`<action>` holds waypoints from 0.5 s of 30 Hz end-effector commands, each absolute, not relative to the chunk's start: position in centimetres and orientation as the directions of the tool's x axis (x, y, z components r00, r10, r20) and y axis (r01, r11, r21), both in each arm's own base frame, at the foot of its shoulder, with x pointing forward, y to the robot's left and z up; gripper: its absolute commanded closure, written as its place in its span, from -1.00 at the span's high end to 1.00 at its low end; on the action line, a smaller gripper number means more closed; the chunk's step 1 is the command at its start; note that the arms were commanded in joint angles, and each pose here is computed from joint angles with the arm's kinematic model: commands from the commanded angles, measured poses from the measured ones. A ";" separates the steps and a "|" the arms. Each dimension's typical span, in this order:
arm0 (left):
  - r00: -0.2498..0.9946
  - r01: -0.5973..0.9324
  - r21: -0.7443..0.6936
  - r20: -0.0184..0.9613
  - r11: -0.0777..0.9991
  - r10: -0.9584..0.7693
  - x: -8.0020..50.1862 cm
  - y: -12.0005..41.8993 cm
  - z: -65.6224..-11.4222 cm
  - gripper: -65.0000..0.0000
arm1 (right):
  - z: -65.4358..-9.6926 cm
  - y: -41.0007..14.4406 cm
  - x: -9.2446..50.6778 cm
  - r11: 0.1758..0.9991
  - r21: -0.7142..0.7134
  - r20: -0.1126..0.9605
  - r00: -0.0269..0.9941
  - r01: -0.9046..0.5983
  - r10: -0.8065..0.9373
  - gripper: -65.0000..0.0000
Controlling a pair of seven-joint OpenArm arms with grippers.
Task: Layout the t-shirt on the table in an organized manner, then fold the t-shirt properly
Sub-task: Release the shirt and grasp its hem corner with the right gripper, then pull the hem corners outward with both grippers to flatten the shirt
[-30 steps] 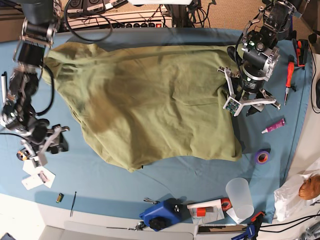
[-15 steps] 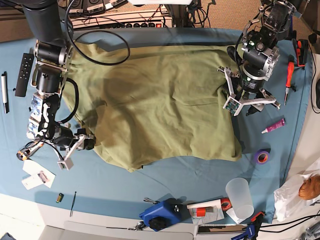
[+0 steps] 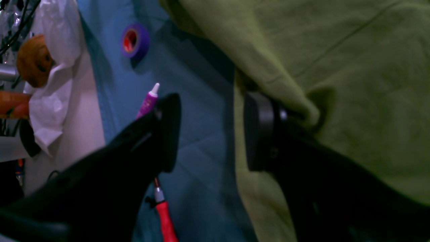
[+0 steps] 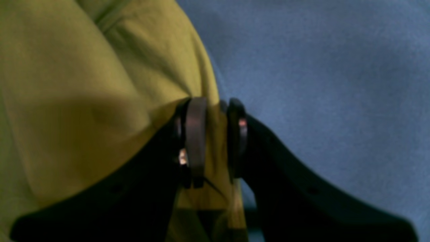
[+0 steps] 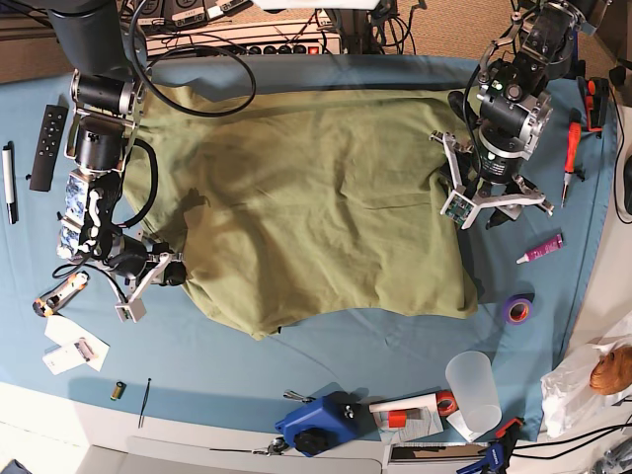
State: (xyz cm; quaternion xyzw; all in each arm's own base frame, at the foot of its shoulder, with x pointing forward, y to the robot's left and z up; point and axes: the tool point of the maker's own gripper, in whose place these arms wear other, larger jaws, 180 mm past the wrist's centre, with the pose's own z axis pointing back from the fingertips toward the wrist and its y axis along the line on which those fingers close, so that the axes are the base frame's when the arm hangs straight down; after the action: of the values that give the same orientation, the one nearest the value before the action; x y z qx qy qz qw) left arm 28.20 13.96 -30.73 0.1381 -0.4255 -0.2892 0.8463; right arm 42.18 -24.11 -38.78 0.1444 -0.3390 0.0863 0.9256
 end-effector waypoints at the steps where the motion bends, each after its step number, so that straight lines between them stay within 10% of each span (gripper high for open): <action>1: 0.437 0.350 0.502 0.660 0.791 -0.612 28.8 14.1 -29.5 -0.05 | -37.9 -24.8 42.7 0.948 0.186 0.664 0.744 -0.260 0.073 -0.68; 4: 0.437 0.350 0.501 0.659 0.791 -0.612 28.8 14.1 -29.5 -0.05 | -37.7 -25.0 42.9 0.950 0.173 0.673 0.736 -0.260 0.078 -1.00; 15: 0.416 0.350 0.501 0.674 0.791 -0.611 29.0 13.8 -29.2 -0.05 | -32.6 -28.8 47.3 0.989 0.101 0.786 0.618 -0.105 -0.015 -1.00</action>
State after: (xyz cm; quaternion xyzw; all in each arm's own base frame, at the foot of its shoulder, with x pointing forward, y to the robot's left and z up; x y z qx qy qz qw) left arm 28.39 13.70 -30.47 0.1346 -0.4353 -0.2909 0.8413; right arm 45.65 -27.96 -35.48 0.0761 -0.3981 0.0253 0.9138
